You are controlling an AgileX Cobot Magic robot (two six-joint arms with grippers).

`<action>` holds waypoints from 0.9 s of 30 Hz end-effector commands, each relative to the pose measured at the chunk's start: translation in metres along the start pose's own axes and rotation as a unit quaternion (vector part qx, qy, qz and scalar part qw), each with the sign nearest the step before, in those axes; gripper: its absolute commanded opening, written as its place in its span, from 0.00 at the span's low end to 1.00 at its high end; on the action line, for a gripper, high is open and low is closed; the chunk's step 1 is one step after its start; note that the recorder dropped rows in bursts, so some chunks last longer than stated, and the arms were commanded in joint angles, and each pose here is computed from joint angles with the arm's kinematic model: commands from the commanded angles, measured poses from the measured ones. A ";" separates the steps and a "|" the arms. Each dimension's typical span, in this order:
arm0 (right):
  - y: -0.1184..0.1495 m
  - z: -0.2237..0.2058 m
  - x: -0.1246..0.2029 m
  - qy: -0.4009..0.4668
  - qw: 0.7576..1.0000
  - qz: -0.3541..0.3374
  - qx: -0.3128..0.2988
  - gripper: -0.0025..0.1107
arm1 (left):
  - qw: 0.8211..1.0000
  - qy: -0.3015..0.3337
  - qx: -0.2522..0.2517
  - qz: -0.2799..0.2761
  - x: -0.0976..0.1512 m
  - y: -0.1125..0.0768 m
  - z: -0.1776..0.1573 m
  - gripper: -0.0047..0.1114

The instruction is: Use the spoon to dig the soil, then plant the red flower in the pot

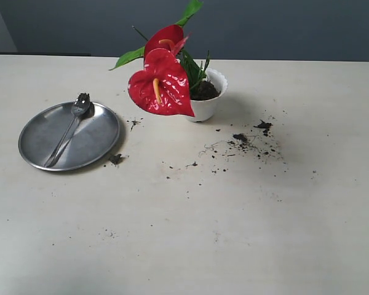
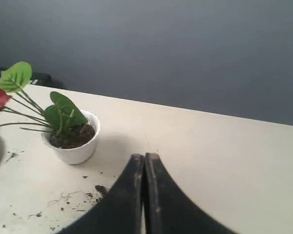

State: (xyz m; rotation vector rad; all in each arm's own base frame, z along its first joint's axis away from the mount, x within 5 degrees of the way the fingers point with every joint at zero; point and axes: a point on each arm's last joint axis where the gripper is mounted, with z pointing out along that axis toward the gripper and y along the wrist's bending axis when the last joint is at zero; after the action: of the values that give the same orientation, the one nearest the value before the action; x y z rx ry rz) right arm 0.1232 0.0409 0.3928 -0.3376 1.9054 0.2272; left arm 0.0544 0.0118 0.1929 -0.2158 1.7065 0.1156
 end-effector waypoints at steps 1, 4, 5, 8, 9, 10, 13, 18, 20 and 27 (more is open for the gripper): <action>-0.003 -0.005 0.041 -0.034 0.999 -0.013 0.027 0.02 | 1.000 -0.003 0.000 -0.005 0.001 0.000 0.000 0.05; -0.005 -0.006 0.071 -0.039 0.998 -0.006 0.042 0.02 | 1.000 -0.002 0.000 -0.005 0.001 0.000 0.000 0.05; -0.007 -0.006 0.079 -0.044 0.998 0.000 0.050 0.02 | 1.000 -0.002 0.000 -0.005 0.001 0.000 0.000 0.05; -0.011 -0.006 0.107 -0.058 0.995 0.017 0.080 0.02 | 1.000 -0.002 0.000 -0.005 0.001 0.000 0.000 0.05; -0.012 -0.007 0.114 -0.065 0.994 0.020 0.089 0.02 | 1.000 -0.002 0.000 -0.005 0.001 0.000 0.000 0.05; -0.013 -0.007 0.124 -0.067 0.993 0.026 0.098 0.02 | 1.000 -0.002 0.000 -0.005 0.001 0.000 0.000 0.05; -0.013 -0.007 0.147 -0.064 0.991 0.035 0.114 0.02 | 1.000 -0.002 0.000 -0.005 0.001 0.000 0.000 0.05; -0.012 -0.006 0.179 -0.062 0.989 0.048 0.124 0.02 | 1.000 -0.002 0.000 -0.005 0.001 0.000 0.000 0.05; -0.012 -0.007 0.187 -0.069 0.988 0.052 0.127 0.02 | 1.000 -0.002 0.000 -0.005 0.001 0.000 0.000 0.05; -0.011 -0.005 0.213 -0.074 0.987 0.043 0.134 0.02 | 1.000 -0.002 0.000 -0.005 0.001 0.000 0.000 0.05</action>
State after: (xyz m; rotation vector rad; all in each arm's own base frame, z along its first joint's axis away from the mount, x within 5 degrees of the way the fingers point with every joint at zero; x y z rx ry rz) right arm 0.0543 0.0040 0.2031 -0.0543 1.7880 0.0689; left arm 0.0544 0.0118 0.1929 -0.2158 1.7065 0.1156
